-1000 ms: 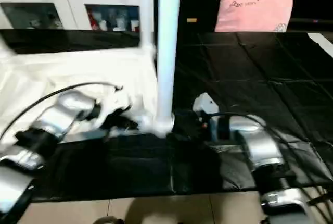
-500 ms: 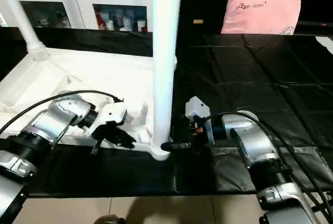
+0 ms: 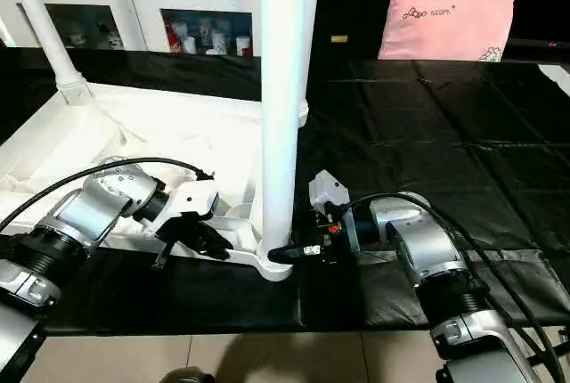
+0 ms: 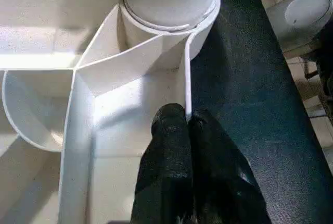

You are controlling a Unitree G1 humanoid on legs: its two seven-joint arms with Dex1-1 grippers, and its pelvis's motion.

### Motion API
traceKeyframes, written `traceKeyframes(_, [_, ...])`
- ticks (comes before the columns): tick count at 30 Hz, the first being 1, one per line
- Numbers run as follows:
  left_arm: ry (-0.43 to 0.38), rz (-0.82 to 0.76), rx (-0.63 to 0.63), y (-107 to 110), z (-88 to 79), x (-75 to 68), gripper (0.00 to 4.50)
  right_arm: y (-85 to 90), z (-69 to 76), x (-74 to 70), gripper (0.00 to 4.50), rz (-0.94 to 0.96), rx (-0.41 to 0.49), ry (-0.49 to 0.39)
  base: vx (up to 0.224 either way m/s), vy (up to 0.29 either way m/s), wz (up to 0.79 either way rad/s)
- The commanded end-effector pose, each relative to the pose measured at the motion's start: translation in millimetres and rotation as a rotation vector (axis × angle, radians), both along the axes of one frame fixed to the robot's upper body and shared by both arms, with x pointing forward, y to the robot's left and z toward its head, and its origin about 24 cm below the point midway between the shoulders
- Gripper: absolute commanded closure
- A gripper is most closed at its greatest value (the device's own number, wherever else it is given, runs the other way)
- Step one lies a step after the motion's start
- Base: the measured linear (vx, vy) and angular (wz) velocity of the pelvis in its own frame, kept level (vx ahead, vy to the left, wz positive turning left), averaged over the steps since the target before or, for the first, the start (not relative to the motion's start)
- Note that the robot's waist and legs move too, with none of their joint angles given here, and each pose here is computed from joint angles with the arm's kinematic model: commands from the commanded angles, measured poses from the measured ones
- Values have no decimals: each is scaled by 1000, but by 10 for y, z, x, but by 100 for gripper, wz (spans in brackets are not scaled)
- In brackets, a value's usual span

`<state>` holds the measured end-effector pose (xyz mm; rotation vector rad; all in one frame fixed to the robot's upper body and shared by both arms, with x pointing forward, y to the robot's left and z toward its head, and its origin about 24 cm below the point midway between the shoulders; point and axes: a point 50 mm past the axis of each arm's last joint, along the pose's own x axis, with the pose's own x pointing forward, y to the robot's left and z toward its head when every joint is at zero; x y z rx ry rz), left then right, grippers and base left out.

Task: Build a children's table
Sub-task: Rotate leg to tighten

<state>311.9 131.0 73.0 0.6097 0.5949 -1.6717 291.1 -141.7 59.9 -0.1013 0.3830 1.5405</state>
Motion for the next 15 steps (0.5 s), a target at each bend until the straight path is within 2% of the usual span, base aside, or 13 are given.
traceKeyframes(1, [23, -86, 4, -114, -26, -70, 450, 0, 42, 26, 212, -2, 11, -2, 0, 0, 0])
traceKeyframes(3, [25, -81, 4, -112, -35, -70, 450, 2, 31, 16, 236, -1, 13, 3, 0, 0, 0])
traceKeyframes(6, [24, -72, 7, -106, -43, -67, 450, 14, 25, -1, 242, 1, 20, 9, 0, 0, 0])
traceKeyframes(8, [26, 46, -1, -114, -63, 4, 450, 58, 9, 13, 246, -70, 46, 8, 0, 0, 0])
traceKeyframes(10, [22, 84, -11, -126, -66, 31, 450, 70, -2, 23, 246, -99, 46, 3, 0, 0, 0])
traceKeyframes(12, [8, 190, -55, -184, -62, 109, 450, 111, -69, 26, 248, -160, 18, -24, 0, 0, 0])
traceKeyframes(15, [6, 350, -137, -320, -52, 212, 450, 180, -205, 93, 250, -339, -38, 0, 0, 0, 0])
